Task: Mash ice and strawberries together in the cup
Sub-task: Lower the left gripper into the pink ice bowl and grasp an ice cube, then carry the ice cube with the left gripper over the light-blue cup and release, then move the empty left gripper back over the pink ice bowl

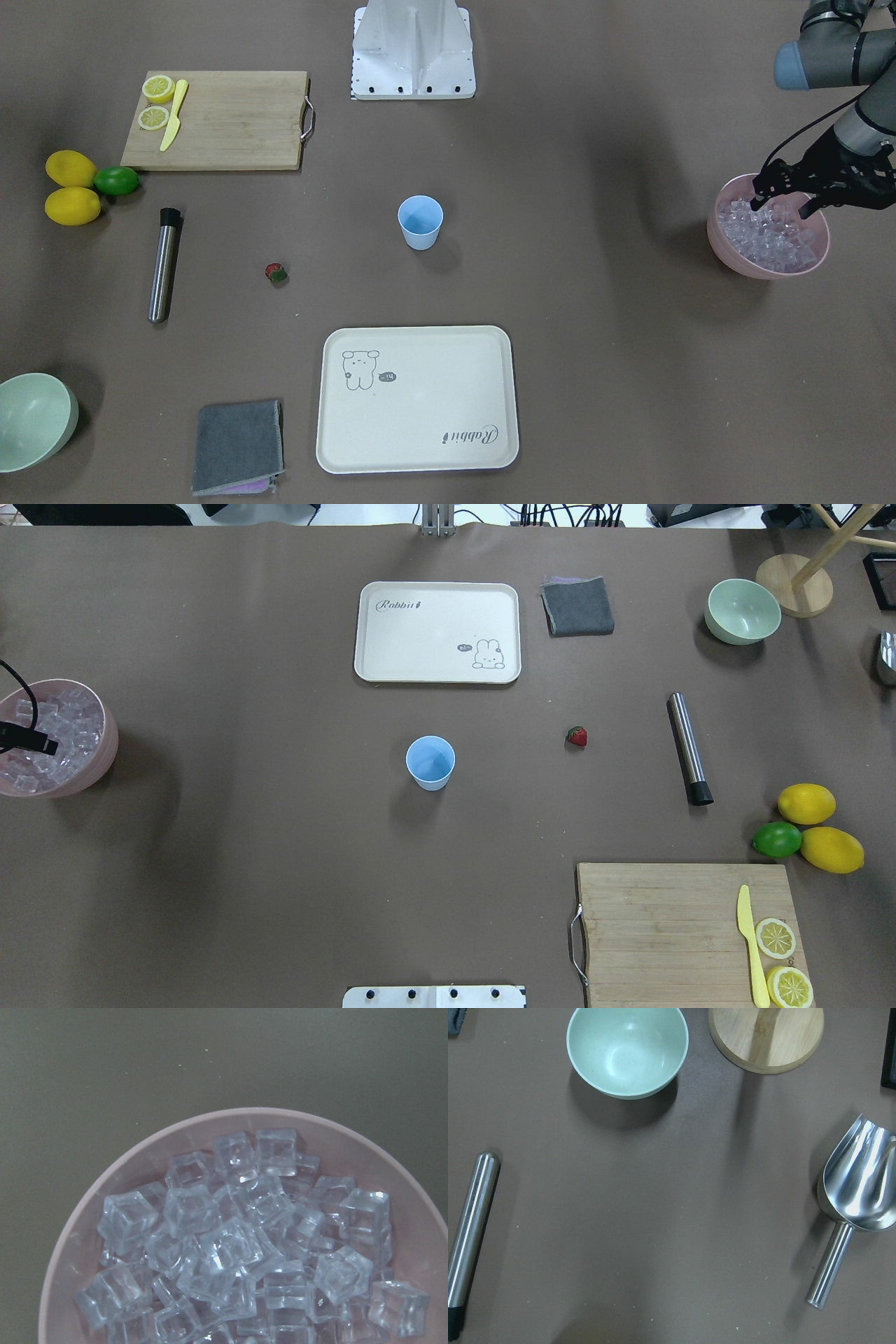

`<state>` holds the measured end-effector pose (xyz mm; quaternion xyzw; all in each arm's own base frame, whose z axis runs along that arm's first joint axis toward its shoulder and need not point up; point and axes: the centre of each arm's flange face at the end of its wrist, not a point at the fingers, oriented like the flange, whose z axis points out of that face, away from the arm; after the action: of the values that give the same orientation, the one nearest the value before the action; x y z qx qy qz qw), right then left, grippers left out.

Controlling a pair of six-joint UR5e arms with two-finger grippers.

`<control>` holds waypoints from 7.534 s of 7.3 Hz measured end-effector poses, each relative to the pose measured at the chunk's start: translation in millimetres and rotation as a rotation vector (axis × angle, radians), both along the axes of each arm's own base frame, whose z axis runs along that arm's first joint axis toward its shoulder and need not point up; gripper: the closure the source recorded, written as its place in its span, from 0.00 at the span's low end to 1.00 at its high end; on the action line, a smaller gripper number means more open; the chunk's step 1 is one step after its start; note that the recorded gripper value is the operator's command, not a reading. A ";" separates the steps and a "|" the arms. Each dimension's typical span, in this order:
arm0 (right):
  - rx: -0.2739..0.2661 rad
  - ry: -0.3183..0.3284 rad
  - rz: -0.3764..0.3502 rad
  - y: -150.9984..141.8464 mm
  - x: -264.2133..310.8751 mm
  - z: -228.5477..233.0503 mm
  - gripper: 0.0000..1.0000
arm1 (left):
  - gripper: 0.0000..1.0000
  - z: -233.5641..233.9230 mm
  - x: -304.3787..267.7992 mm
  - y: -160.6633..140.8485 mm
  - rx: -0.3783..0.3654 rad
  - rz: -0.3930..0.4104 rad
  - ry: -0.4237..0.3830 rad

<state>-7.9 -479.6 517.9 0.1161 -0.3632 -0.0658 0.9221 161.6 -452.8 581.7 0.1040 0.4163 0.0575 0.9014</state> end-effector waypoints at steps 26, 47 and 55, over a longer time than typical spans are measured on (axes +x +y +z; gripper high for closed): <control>-0.001 0.005 0.000 0.3 -0.4 2.4 0.00 | 1.00 -158.0 13.4 -79.8 0.023 -0.055 0.266; -0.009 -0.001 -0.010 5.3 -0.4 7.8 0.00 | 0.01 -363.9 298.2 35.5 -0.121 -0.237 0.337; -0.015 -0.002 -0.011 7.4 -0.2 10.3 0.00 | 0.01 -100.7 8.1 -20.8 0.169 0.104 -0.138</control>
<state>-8.2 -472.2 528.1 0.1076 -0.3653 -0.0679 0.9222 169.8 -473.7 481.0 0.1538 0.3519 0.1459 0.9117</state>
